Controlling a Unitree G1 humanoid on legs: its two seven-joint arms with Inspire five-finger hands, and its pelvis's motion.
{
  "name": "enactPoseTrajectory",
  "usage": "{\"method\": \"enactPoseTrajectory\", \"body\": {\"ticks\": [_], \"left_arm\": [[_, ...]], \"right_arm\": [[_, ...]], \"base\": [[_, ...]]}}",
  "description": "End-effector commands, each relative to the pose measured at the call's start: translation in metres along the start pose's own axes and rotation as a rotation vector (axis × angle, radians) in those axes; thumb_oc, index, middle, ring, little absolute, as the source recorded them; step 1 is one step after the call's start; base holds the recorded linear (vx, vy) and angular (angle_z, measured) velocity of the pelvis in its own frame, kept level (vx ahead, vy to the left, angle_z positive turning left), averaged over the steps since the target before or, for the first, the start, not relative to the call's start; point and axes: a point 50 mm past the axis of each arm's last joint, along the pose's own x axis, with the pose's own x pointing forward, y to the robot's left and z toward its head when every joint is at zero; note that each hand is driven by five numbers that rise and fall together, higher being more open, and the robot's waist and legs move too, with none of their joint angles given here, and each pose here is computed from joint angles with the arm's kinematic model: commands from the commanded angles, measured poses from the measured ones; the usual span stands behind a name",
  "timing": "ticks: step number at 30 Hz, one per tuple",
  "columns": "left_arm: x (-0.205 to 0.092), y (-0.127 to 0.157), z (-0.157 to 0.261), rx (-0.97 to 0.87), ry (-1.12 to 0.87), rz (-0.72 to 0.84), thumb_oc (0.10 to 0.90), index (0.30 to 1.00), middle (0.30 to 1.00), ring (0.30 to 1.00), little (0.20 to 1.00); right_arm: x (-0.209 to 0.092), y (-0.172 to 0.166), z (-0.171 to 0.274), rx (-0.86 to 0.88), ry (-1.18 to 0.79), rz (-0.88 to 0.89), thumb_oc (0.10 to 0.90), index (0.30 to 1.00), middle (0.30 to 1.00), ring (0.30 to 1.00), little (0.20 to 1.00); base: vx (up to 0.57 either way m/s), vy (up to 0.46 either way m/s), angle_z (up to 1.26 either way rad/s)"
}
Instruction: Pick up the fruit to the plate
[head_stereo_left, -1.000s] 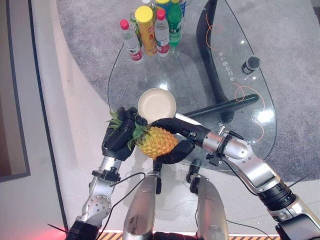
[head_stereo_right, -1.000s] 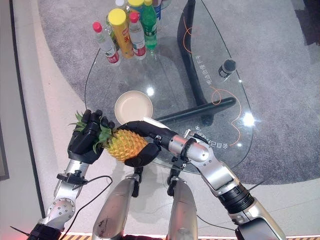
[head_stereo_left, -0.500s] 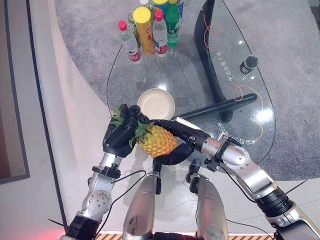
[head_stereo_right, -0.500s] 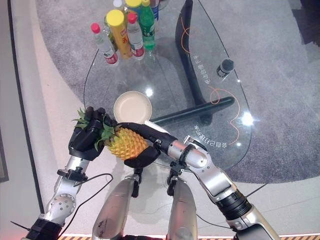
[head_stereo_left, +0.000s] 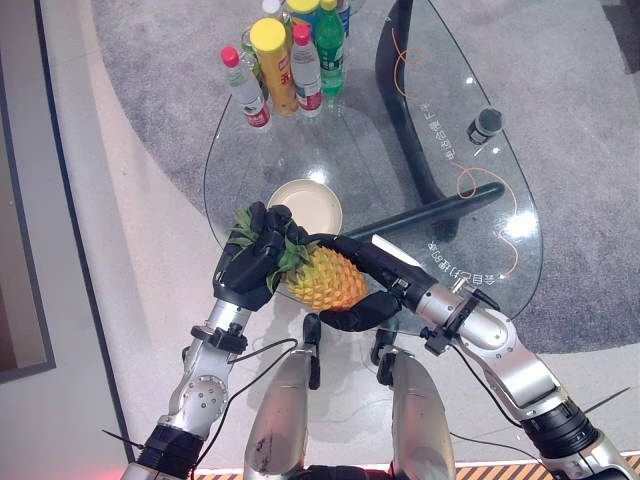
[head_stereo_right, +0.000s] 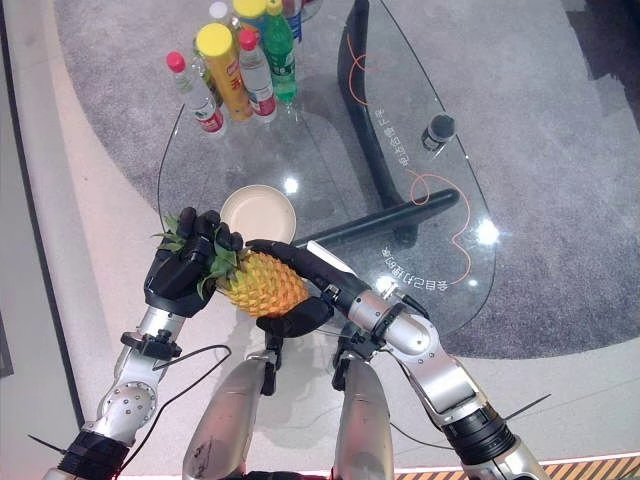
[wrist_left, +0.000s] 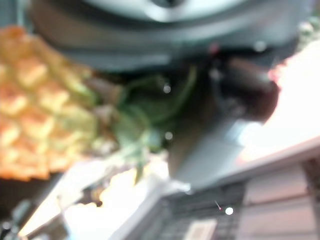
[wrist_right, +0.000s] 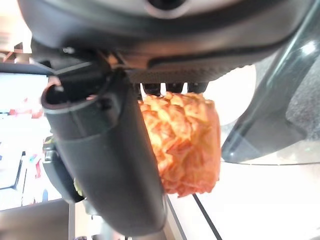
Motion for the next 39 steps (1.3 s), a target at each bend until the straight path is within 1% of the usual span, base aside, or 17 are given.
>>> {"method": "enactPoseTrajectory", "body": {"ticks": [1, 5, 17, 23, 29, 31, 33, 36, 39], "left_arm": [[0.022, -0.059, 0.033, 0.011, -0.204, -0.406, 0.100, 0.300, 0.300, 0.300, 0.200], [0.018, -0.056, 0.036, 0.031, -0.207, -0.394, 0.100, 0.300, 0.300, 0.300, 0.200], [0.013, -0.049, 0.047, 0.101, -0.241, -0.366, 0.100, 0.300, 0.300, 0.300, 0.200], [0.012, -0.049, 0.063, 0.236, -0.327, -0.343, 0.100, 0.300, 0.300, 0.300, 0.200], [0.017, -0.049, 0.076, 0.349, -0.392, -0.307, 0.100, 0.300, 0.300, 0.300, 0.200], [0.018, -0.049, 0.079, 0.413, -0.414, -0.277, 0.100, 0.300, 0.300, 0.300, 0.200], [0.019, -0.048, 0.084, 0.483, -0.436, -0.212, 0.100, 0.300, 0.300, 0.300, 0.200], [0.019, -0.044, 0.086, 0.506, -0.442, -0.147, 0.100, 0.300, 0.300, 0.300, 0.200], [0.018, -0.042, 0.088, 0.575, -0.460, -0.098, 0.100, 0.300, 0.300, 0.300, 0.200]], "right_arm": [[-0.017, -0.039, 0.027, -0.112, -0.114, -0.232, 0.800, 0.900, 0.900, 0.900, 0.900], [-0.030, -0.048, 0.020, -0.121, -0.084, -0.314, 0.800, 0.900, 0.900, 0.900, 0.900], [-0.047, -0.056, 0.005, -0.107, 0.002, -0.385, 0.800, 0.900, 0.900, 0.900, 0.900], [-0.047, -0.050, 0.000, -0.079, 0.032, -0.335, 0.800, 0.900, 0.900, 0.900, 0.900], [-0.041, -0.044, -0.007, -0.047, 0.062, -0.287, 0.800, 0.900, 0.900, 0.900, 0.900], [-0.039, -0.041, -0.009, -0.036, 0.074, -0.278, 0.800, 0.900, 0.900, 0.900, 0.900], [-0.038, -0.039, -0.012, -0.022, 0.092, -0.262, 0.800, 0.900, 0.900, 0.900, 0.900], [-0.037, -0.035, -0.018, 0.003, 0.121, -0.233, 0.800, 0.900, 0.900, 0.900, 0.900], [-0.036, -0.026, -0.029, 0.030, 0.191, -0.174, 0.800, 0.900, 0.900, 0.900, 0.900]], "base": [[0.00, 0.000, 0.00], [0.00, 0.000, 0.00], [0.00, 0.000, 0.00], [0.00, 0.002, -0.01], [0.00, 0.000, 0.00], [0.00, 0.000, 0.00], [0.02, 0.010, 0.00], [0.01, 0.005, 0.00], [0.00, 0.000, 0.00]]}}
